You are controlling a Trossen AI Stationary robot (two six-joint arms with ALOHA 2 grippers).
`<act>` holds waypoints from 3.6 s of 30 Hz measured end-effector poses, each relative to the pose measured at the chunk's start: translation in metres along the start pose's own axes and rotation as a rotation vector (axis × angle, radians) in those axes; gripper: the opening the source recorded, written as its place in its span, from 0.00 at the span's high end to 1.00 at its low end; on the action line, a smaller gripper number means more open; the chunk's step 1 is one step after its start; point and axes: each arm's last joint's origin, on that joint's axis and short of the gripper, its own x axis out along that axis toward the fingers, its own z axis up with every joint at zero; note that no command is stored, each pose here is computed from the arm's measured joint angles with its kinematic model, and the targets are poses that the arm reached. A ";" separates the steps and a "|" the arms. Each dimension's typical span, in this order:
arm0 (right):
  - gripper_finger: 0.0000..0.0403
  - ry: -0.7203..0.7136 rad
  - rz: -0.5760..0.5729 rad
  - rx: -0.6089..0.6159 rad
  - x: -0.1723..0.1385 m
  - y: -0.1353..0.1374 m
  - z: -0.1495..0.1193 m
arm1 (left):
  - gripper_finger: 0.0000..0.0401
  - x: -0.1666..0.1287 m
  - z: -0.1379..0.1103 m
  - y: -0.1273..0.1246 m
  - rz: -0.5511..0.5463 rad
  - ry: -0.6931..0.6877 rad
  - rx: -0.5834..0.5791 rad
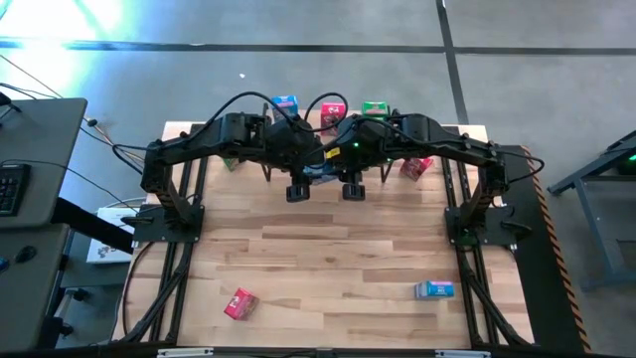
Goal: Stack cereal on shelf
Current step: Put the bottom blue cereal box on the shelf aligned with the other blue cereal box
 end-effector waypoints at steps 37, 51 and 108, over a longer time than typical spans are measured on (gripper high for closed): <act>0.47 -0.043 -0.016 0.032 -0.022 -0.003 -0.003 | 0.63 -0.005 -0.001 0.008 0.006 -0.020 0.005; 0.46 -0.234 -0.113 0.139 -0.091 -0.022 -0.016 | 0.63 -0.067 -0.015 0.044 0.072 -0.176 -0.086; 0.46 -0.649 -0.121 0.313 -0.174 0.011 -0.179 | 0.63 0.018 -0.187 0.115 0.007 -0.506 -0.351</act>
